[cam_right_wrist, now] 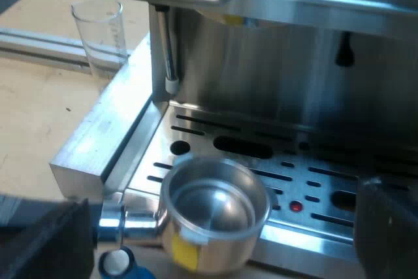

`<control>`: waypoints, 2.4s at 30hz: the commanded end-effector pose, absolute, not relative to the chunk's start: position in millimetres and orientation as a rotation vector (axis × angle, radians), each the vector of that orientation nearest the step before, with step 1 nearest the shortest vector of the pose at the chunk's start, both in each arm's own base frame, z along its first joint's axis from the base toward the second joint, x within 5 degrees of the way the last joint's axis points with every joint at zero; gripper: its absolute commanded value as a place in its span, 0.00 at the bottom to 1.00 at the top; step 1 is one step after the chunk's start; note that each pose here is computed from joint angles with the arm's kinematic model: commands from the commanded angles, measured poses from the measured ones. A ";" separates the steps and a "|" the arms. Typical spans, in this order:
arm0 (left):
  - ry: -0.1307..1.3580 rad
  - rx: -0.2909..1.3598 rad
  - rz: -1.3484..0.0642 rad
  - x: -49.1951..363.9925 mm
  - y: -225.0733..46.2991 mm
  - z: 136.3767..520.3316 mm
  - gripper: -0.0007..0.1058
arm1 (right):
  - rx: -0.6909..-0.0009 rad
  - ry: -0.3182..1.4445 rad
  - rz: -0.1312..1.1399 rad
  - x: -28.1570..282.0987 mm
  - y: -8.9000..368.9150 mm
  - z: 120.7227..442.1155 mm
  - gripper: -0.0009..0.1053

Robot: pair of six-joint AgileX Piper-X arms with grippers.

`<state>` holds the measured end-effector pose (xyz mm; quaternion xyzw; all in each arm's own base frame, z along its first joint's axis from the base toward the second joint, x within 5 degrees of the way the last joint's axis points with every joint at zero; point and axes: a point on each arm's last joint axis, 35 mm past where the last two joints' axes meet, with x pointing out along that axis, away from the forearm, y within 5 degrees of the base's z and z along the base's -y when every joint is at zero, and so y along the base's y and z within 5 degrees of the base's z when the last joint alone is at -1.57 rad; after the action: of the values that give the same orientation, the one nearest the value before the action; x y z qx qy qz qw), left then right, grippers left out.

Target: Put the handle in the coffee machine

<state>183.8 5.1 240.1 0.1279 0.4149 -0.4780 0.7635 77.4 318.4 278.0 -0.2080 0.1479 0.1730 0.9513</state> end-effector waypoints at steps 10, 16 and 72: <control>0.825 0.182 -1.060 209.8 26.3 231.6 0.01 | -0.417 0.205 0.345 81.4 344.6 270.1 0.78; 0.750 0.188 -1.061 219.2 27.5 234.2 0.01 | -0.425 0.206 0.352 81.3 344.7 269.7 0.78; 0.726 0.185 -1.080 285.6 5.1 243.3 0.01 | -0.389 0.128 0.249 103.5 361.4 257.9 0.78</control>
<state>284.1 5.9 236.5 0.1016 0.3599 -0.4902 0.7873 101.8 360.8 254.1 -0.1918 0.0674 0.1299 0.9705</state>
